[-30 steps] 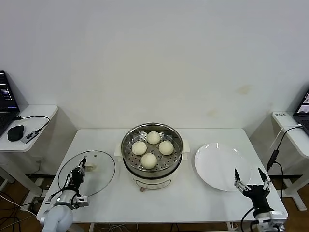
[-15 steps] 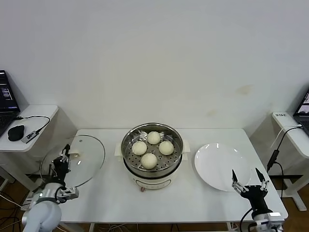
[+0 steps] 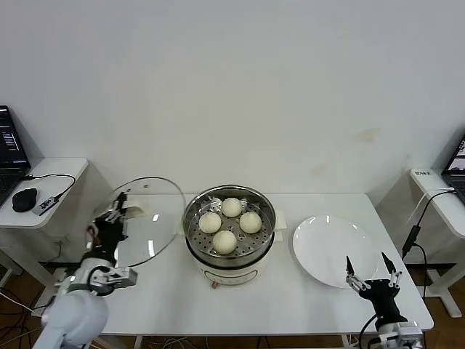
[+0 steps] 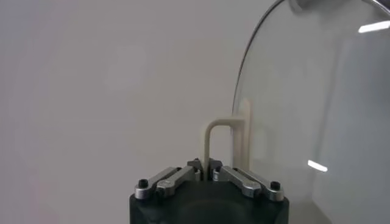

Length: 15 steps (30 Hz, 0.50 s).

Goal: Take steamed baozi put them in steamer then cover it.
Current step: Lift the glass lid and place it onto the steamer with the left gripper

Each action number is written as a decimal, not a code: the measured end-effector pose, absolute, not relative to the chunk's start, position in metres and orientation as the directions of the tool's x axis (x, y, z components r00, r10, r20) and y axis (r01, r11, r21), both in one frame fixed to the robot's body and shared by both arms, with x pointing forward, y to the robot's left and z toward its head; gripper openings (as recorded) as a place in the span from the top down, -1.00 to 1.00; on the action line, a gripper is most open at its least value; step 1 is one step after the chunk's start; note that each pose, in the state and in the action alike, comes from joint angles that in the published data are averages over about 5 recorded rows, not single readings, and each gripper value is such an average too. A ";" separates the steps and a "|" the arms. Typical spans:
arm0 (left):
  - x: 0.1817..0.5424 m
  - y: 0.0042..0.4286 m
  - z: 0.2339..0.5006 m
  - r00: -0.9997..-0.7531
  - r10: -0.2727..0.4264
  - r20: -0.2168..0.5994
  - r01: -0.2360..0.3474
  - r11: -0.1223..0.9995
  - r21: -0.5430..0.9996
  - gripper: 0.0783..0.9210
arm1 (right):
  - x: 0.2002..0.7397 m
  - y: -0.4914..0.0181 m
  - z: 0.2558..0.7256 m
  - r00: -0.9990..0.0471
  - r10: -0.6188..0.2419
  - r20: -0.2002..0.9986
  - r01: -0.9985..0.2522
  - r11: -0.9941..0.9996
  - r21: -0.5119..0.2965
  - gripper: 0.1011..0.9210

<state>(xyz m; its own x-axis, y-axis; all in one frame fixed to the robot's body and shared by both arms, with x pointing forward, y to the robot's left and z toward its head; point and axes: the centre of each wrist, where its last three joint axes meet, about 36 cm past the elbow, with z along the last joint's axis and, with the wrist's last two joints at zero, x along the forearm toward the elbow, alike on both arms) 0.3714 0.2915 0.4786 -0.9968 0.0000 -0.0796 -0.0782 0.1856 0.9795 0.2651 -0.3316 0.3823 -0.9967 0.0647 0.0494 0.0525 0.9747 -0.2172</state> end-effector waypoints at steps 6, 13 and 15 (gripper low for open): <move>0.381 0.254 0.485 -0.997 0.054 -0.055 -0.043 0.207 0.977 0.86 | 0.265 -0.319 0.378 -0.996 0.062 0.058 0.047 0.971 -0.235 -0.76; 0.397 0.214 0.490 -0.995 0.090 -0.040 -0.024 0.164 0.986 0.86 | 0.267 -0.309 0.370 -0.995 0.062 0.076 0.040 0.964 -0.264 -0.76; 0.402 0.202 0.490 -0.995 0.096 -0.035 -0.021 0.148 0.989 0.86 | 0.268 -0.307 0.368 -0.995 0.061 0.081 0.037 0.962 -0.270 -0.76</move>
